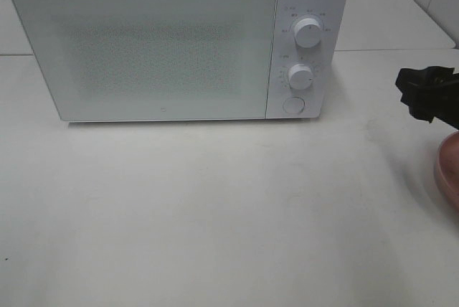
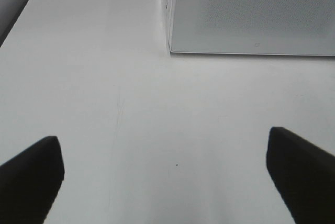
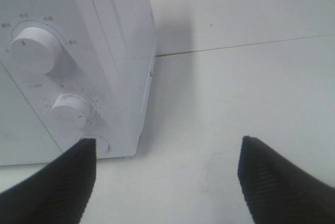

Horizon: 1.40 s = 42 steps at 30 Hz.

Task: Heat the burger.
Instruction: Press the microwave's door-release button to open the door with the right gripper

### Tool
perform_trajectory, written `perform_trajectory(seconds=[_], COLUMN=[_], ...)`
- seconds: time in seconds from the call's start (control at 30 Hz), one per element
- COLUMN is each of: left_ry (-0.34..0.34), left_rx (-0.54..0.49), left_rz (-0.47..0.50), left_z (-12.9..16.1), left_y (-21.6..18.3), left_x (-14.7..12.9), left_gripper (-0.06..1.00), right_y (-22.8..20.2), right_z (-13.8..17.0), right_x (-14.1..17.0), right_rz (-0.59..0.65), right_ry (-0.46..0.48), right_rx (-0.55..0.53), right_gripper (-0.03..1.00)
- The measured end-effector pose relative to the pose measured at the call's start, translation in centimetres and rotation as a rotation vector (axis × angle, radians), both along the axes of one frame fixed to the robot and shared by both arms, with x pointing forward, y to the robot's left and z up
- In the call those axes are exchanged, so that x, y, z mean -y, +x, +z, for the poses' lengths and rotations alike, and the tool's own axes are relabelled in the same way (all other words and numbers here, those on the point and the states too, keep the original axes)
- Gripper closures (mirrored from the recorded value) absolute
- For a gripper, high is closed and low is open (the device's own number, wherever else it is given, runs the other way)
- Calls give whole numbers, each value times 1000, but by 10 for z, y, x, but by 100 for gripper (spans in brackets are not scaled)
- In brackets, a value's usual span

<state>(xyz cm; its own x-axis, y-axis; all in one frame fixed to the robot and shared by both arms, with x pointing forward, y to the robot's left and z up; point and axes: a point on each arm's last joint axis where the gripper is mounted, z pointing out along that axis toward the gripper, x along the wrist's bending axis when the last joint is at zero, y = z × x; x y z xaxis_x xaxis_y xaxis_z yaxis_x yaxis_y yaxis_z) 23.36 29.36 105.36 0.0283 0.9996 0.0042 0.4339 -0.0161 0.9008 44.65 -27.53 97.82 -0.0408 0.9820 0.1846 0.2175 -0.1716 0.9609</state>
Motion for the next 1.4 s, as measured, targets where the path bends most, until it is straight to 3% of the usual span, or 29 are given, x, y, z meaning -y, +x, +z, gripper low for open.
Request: perform_trajectory(seconds=[0.17,0.3,0.73,1.0,1.2,1.4], left_ry=[0,0,0,0,0,0], left_rx=[0,0,0,0,0,0], left_rz=[0,0,0,0,0,0], left_z=[0,0,0,0,0,0], left_y=[0,0,0,0,0,0], left_x=[0,0,0,0,0,0], left_gripper=[-3,-3,-3,-3,-3,-3], right_y=[-7,-13,-23,-6,-11,-14], right_z=[-6,-8,-7,-39,-63,-72], right_x=[2,-14,-41,-42,-57,-78], right_rz=[-25,17,59,-30,-42,-92], right_ry=[19,34,-72,-243,-288,-273], right_rx=[9,13,51,71,-1,-42], right_gripper=[23,23,23,23,23,23])
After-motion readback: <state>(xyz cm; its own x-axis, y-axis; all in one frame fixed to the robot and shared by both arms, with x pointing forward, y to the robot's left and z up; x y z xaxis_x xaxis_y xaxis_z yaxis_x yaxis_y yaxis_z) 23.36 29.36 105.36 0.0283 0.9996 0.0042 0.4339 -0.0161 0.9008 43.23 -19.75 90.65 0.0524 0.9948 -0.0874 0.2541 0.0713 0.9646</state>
